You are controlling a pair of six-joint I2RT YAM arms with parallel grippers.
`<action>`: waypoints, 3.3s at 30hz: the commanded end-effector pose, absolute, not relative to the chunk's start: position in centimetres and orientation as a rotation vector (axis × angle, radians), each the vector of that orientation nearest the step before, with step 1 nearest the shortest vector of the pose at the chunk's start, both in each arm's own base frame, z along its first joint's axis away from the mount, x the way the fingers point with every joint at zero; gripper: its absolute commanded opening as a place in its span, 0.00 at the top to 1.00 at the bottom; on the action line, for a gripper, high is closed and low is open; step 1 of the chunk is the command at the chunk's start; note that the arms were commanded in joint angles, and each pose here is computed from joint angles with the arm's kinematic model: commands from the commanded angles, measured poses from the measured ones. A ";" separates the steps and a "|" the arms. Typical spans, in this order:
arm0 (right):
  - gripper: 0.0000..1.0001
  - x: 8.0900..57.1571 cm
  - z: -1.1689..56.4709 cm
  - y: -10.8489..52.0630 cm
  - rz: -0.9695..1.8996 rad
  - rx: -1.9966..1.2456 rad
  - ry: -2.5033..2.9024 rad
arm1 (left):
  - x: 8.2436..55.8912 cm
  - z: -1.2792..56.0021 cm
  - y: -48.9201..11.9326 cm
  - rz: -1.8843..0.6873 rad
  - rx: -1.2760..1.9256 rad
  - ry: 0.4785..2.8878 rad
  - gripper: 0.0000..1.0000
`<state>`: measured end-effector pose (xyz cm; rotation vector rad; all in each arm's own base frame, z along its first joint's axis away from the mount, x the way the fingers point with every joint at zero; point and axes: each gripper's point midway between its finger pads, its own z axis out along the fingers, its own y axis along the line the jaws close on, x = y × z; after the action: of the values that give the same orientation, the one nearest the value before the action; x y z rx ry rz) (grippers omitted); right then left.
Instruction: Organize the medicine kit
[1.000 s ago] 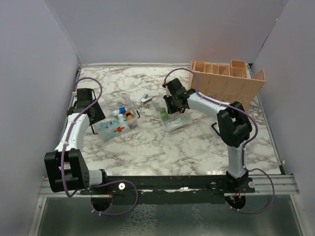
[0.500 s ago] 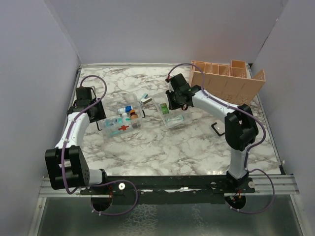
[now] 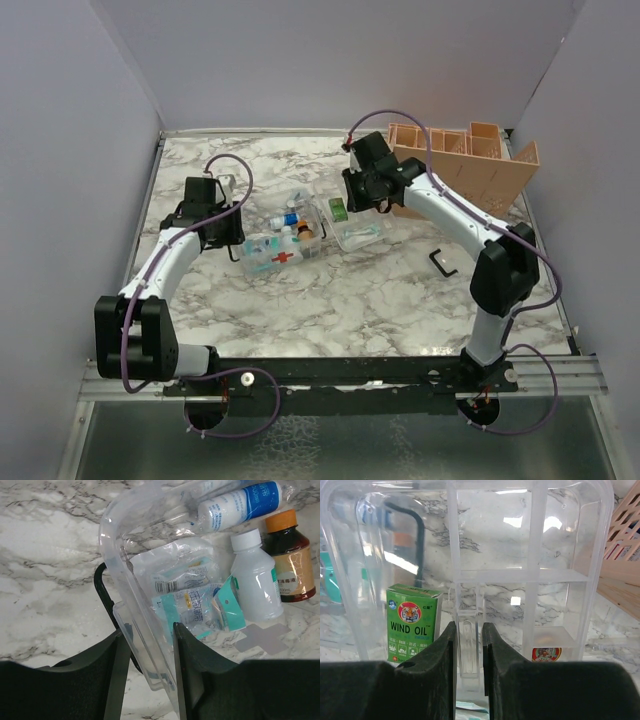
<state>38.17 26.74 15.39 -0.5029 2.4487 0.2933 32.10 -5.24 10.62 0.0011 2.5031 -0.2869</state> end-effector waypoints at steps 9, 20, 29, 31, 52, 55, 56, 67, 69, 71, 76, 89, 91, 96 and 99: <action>0.99 36.1 22.5 27.1 0.387 -0.628 2.336 | 31.2 11.2 -11.2 -0.498 0.344 2.455 0.62; 0.99 34.3 23.4 28.6 0.454 -0.922 2.209 | 30.8 13.0 -12.0 -0.540 0.278 2.430 0.34; 0.99 35.1 24.6 30.3 0.469 -1.121 2.100 | 30.9 18.4 -9.1 -0.390 -0.007 2.298 0.36; 0.99 35.3 24.4 30.8 0.477 -1.156 2.093 | 31.0 20.1 -8.5 -0.374 -0.112 2.262 0.37; 0.99 32.9 19.8 36.8 0.496 -1.568 2.028 | 32.6 26.3 -1.9 -0.255 -0.587 2.146 0.35; 0.99 33.0 19.5 37.3 0.482 -1.631 1.976 | 33.1 26.7 0.2 -0.244 -0.629 2.148 0.35; 0.99 33.0 19.5 37.5 0.476 -1.647 1.960 | 33.2 26.8 0.6 -0.247 -0.636 2.146 0.35; 0.99 32.8 17.2 39.8 0.423 -1.808 1.872 | 33.7 24.9 0.0 -0.379 -0.632 2.202 0.36; 0.99 32.7 16.9 40.2 0.429 -1.832 1.859 | 33.7 24.6 0.1 -0.379 -0.639 2.209 0.36; 0.99 32.7 16.6 40.5 0.432 -1.854 1.843 | 33.8 24.4 0.2 -0.376 -0.648 2.211 0.36; 0.99 32.2 15.9 41.0 0.466 -1.900 1.814 | 33.9 23.6 0.3 -0.367 -0.667 2.224 0.37; 0.99 31.0 16.2 43.1 0.565 -1.944 1.713 | 33.4 22.3 0.0 -0.384 -0.671 2.238 0.37; 0.99 31.0 16.0 43.2 0.564 -1.946 1.711 | 33.4 22.3 0.0 -0.383 -0.670 2.238 0.37; 0.99 31.0 15.3 43.0 0.555 -1.951 1.732 | 33.2 21.9 0.0 -0.386 -0.671 2.245 0.37; 0.99 31.2 14.5 42.3 0.505 -1.954 1.770 | 33.1 21.8 -0.1 -0.391 -0.670 2.246 0.37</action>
<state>31.14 42.08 15.37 -1.9387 1.7710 0.5265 33.21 0.03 21.16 -0.6857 2.2773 -0.3617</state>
